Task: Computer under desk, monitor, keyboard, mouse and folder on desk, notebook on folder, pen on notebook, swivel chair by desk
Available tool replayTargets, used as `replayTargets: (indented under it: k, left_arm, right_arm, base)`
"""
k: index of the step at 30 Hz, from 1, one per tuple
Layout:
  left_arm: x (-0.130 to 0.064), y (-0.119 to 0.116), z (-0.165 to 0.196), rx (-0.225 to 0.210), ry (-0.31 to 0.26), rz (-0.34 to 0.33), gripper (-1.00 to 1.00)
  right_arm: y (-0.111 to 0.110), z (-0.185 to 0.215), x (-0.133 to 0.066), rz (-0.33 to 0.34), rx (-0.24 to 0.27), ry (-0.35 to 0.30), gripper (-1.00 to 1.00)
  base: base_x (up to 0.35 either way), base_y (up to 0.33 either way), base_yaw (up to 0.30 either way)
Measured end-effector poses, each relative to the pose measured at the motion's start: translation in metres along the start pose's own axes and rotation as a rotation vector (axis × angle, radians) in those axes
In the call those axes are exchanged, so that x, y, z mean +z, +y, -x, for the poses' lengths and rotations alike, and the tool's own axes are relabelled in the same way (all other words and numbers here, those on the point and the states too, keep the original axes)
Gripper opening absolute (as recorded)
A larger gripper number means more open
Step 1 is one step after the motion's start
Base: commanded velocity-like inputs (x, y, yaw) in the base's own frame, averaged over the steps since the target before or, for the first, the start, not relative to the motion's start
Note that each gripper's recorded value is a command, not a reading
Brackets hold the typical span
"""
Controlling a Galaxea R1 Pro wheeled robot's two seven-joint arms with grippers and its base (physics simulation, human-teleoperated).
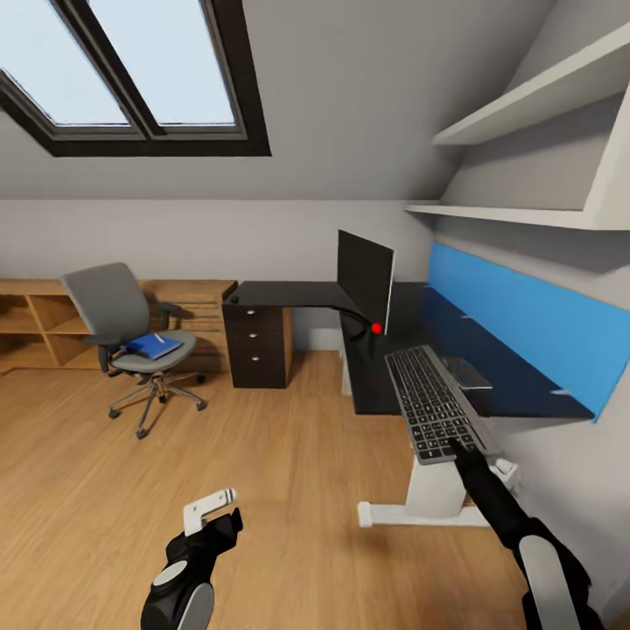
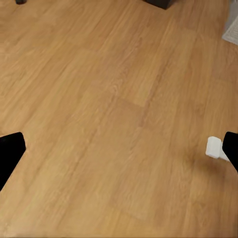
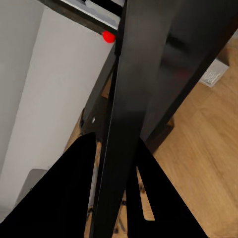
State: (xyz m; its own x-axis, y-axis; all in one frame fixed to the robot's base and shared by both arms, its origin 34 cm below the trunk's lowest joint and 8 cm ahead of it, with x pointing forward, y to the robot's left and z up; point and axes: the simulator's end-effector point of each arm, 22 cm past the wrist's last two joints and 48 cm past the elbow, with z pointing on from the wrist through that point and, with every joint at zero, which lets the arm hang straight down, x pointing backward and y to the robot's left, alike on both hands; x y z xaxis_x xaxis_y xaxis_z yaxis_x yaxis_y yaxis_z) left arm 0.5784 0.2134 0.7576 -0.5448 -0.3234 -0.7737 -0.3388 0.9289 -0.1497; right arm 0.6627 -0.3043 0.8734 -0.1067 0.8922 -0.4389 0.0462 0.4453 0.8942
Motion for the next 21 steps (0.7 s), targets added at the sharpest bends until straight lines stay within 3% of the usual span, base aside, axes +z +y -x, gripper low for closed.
replayTargets:
  k: [4, 11, 16, 21]
  left_arm:
    - [0.0, 0.0, -0.001, 0.001, 0.001, 0.0, 1.0]
    - [0.001, 0.0, -0.003, 0.003, 0.006, 0.0, 1.0]
    - [0.004, 0.001, -0.012, 0.013, 0.025, 0.006, 1.0]
    - [0.002, -0.008, -0.016, 0.028, 0.029, -0.011, 1.0]
  right_arm:
    - [0.005, -0.008, 0.002, 0.009, -0.006, 0.018, -1.0]
    - [0.023, -0.048, 0.01, 0.045, -0.024, 0.108, -1.0]
    - [0.023, -0.048, 0.011, 0.047, -0.028, 0.107, -1.0]
    - [0.024, -0.048, 0.011, 0.049, -0.028, 0.108, -1.0]
  base:
    - [0.0, 0.291, 0.22]
    - [0.0, 0.322, 0.031]
    - [0.095, 0.294, 0.0]
    - [0.139, 0.064, 0.0]
